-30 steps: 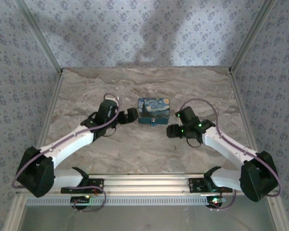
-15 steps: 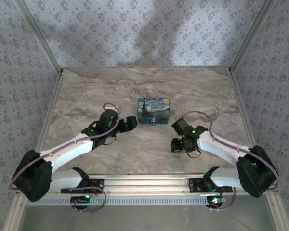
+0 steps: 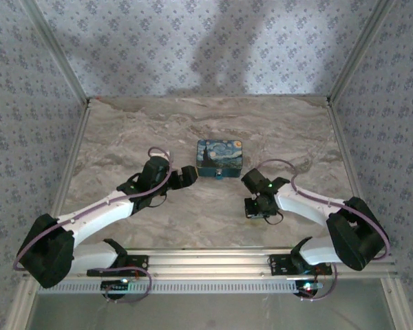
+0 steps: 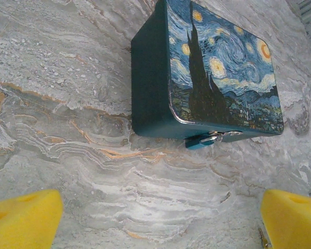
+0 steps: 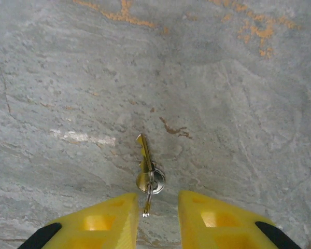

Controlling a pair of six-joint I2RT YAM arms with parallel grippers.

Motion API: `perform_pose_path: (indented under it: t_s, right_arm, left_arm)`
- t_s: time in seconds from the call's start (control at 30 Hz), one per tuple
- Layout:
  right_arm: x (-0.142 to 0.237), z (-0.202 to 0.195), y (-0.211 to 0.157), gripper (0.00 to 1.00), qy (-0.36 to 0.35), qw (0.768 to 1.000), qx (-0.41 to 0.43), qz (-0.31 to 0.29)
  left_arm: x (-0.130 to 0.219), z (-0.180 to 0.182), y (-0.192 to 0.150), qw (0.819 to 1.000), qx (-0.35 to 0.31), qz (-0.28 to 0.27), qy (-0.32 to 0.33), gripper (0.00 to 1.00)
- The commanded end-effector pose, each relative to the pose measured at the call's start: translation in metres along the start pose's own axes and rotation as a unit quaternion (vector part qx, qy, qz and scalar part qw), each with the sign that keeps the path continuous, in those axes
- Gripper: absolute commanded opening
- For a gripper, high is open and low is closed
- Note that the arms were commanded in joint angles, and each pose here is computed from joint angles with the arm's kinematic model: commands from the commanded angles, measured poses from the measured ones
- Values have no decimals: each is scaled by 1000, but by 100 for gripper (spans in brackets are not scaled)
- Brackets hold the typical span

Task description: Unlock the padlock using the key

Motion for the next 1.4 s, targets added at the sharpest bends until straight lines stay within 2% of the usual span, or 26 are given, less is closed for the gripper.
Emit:
perform_pose_path:
  t_s: [0.0,0.5,0.9,1.0,1.2,1.37]
  right_arm:
    - [5,5,9,28,-2,1000,3,-16]
    - [-5,3,9,19,-19,1000,5,-2]
    - [-10,-3,2,3,-29,1000,5,6]
    - [-6,-3,2,0,-24,1000,5,-2]
    - [2,6,10,0,17,999,0,-42]
    - [16,19,19,0,87,991,1,-101]
  left_arm:
    - [4,-6,7,1000,-4,-16,-4,98]
    - [5,-6,8,1000,-6,-16,-3,98]
    - [7,-8,11,1000,-8,-18,-4,98]
    - [8,-10,13,1000,-8,-21,-8,98]
    - [13,-24,20,999,6,-25,-42,98]
    - [18,-42,27,995,28,-24,-98,98]
Point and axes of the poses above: each hand's point on the last joint's axis, 136 mm out from that joint toward the fingers, its own x axis back along the fingers, its own z axis along the line the jaws close on, y = z × x, the point moved 4 cm from there along x, back along the fingers, and after that the axes turned 3 degrees about -x, right-handed, at the moved point
